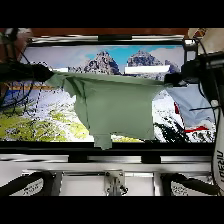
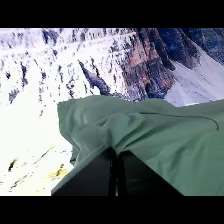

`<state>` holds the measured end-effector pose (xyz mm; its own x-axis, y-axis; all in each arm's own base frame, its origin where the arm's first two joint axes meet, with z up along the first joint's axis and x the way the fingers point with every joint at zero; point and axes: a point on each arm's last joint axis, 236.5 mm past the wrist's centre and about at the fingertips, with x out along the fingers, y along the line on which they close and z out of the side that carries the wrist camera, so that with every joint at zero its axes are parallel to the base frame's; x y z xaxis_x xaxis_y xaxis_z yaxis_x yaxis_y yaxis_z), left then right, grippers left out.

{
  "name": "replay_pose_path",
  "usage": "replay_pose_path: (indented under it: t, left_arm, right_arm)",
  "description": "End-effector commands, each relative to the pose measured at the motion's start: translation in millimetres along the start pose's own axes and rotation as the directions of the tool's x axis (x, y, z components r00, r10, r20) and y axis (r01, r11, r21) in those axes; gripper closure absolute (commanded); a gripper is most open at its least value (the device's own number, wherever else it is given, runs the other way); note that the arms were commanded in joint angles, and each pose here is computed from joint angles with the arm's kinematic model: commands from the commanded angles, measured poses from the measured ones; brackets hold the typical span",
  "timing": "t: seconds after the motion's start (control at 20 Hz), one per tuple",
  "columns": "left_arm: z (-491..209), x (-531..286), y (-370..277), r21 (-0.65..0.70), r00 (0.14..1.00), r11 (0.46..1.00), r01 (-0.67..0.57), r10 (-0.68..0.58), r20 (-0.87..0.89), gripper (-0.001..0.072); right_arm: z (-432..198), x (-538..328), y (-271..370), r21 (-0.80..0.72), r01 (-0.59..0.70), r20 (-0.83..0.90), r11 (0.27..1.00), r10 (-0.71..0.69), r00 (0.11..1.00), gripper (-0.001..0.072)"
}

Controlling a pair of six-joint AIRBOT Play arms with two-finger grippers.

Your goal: Fold the shirts.

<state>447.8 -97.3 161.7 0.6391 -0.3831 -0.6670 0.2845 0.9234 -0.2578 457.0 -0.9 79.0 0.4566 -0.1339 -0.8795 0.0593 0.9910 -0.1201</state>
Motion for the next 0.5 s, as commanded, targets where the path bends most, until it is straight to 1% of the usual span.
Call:
replay_pose_path:
  t: [0.0, 0.05, 0.1, 0.15, 0.2, 0.25, 0.35, 0.4, 0.45]
  left_arm:
    - [-30.0, 56.5, -21.8, -0.172, 0.983, 0.978, 0.118, -0.139, -0.116, 0.0677]
    - [-44.1, 69.9, -26.3, -0.224, 0.973, 0.968, 0.116, -0.156, -0.169, 0.0654]
    - [-59.5, 79.2, -31.1, -0.273, 0.958, 0.956, 0.110, -0.175, -0.226, 0.0561]
    - [-78.7, 83.2, -35.4, -0.327, 0.933, 0.940, 0.094, -0.198, -0.301, 0.0351]
    - [-97.4, 79.8, -37.2, -0.327, 0.901, 0.941, 0.089, -0.216, -0.376, 0.0098]
    - [-115.0, 71.3, -31.2, -0.318, 0.868, 0.946, 0.063, -0.210, -0.451, 0.0028]
    - [-141.5, 44.8, -12.6, -0.309, 0.801, 0.951, 0.005, -0.189, -0.568, 0.0034]
    - [-149.3, 32.4, -3.3, -0.308, 0.778, 0.951, -0.020, -0.178, -0.603, 0.0035]
    - [-155.8, 22.2, 3.7, -0.316, 0.760, 0.948, -0.040, -0.177, -0.625, 0.0038]
  right_arm:
    - [-14.6, 44.5, 41.2, 0.092, -0.126, -0.090, 0.988, 0.134, 0.987, 0.0639]
    - [-19.6, 52.2, 52.1, 0.113, -0.160, -0.115, 0.981, 0.173, 0.978, 0.0639]
    - [-22.9, 56.5, 62.4, 0.136, -0.194, -0.131, 0.971, 0.212, 0.968, 0.0587]
    - [-23.3, 55.9, 67.1, 0.158, -0.221, -0.133, 0.962, 0.243, 0.961, 0.0386]
    - [-22.9, 50.6, 69.1, 0.156, -0.250, -0.131, 0.956, 0.271, 0.954, 0.0187]
    - [-24.9, 43.5, 62.6, 0.124, -0.255, -0.139, 0.959, 0.271, 0.952, 0.0165]
    - [-39.7, 29.5, 19.1, 0.073, -0.173, -0.194, 0.982, 0.184, 0.964, 0.0166]
    - [-52.8, 22.6, -10.6, 0.062, -0.115, -0.243, 0.991, 0.126, 0.962, 0.0166]
    - [-67.6, 15.8, -34.5, 0.071, -0.087, -0.295, 0.994, 0.105, 0.950, 0.0166]
